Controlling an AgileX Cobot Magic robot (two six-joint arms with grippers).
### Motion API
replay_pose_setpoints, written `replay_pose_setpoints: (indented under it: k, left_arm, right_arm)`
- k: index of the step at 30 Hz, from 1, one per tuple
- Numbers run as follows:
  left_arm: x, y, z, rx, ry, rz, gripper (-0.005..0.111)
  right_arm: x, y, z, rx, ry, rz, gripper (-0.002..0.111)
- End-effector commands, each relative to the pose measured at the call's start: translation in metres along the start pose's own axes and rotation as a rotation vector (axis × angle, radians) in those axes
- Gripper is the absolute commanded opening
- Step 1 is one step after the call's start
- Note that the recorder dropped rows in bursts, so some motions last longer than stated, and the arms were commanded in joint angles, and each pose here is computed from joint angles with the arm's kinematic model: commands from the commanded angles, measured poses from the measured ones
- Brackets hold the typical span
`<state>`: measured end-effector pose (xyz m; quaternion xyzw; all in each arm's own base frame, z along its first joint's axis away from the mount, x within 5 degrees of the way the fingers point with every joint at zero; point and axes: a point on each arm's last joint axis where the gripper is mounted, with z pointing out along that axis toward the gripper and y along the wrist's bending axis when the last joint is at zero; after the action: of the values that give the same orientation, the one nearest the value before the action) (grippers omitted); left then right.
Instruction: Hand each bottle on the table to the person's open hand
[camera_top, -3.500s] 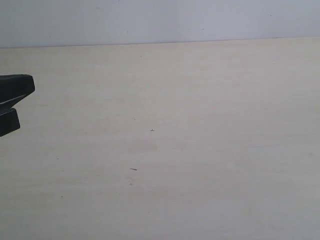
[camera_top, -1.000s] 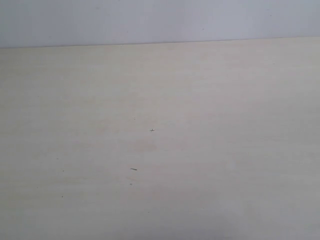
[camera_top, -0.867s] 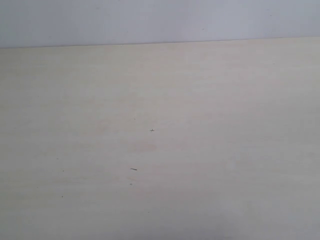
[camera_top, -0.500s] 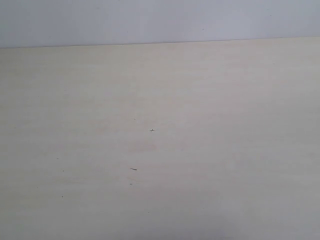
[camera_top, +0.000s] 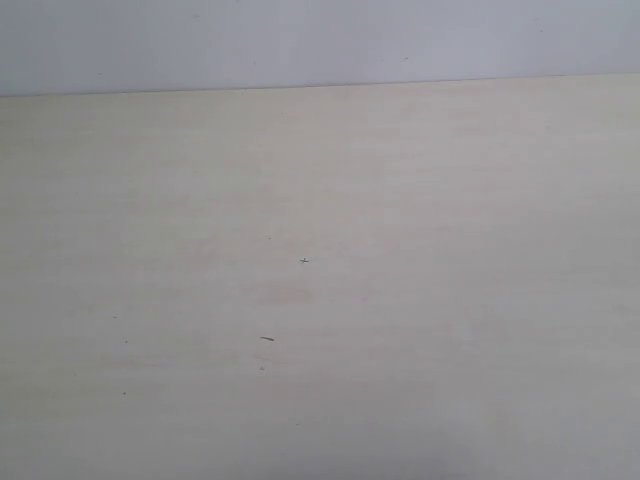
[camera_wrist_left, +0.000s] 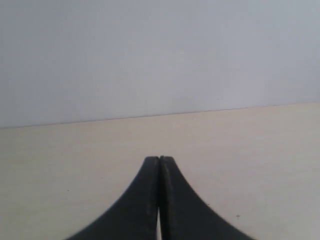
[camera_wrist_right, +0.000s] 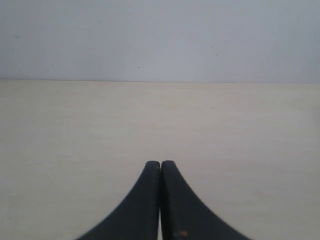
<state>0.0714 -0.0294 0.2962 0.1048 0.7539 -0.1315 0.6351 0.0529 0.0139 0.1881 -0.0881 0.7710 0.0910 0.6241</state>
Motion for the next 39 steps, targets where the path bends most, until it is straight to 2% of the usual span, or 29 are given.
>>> replay_pose_setpoints:
  k: [1,5,8,18,26,33,36,39]
  left_arm:
    - [0.004,0.006,-0.001,-0.072,0.033,0.066,0.0]
    - [0.014,0.02,-0.001,-0.222,0.059,-0.024,0.0]
    - [0.024,0.026,0.0,-0.275,0.019,-0.064,0.0]
    - [0.068,0.027,-0.003,-0.284,-0.056,-0.01,0.0]
    - [0.081,0.026,-0.014,-0.304,-0.121,0.086,0.0]
    - [0.085,0.026,-0.012,-0.303,-0.1,0.076,0.0]
    - [0.096,0.027,-0.009,-0.294,-0.076,0.027,0.0]
    - [0.102,0.027,-0.007,-0.294,-0.055,0.025,0.0]
  right_arm:
    - [0.0,0.0,0.0,0.007,-0.011,0.004,0.0]
    - [0.0,0.0,0.0,0.007,-0.011,0.004,0.0]
    - [0.0,0.0,0.0,0.007,-0.011,0.004,0.0]
    - [0.0,0.0,0.0,0.007,-0.011,0.004,0.0]
    - [0.0,0.0,0.0,0.007,-0.011,0.004,0.0]
    - [0.0,0.0,0.0,0.007,-0.011,0.004,0.0]
    - [0.0,0.0,0.0,0.007,-0.011,0.004,0.0]
    - [0.0,0.0,0.0,0.007,-0.011,0.004,0.0]
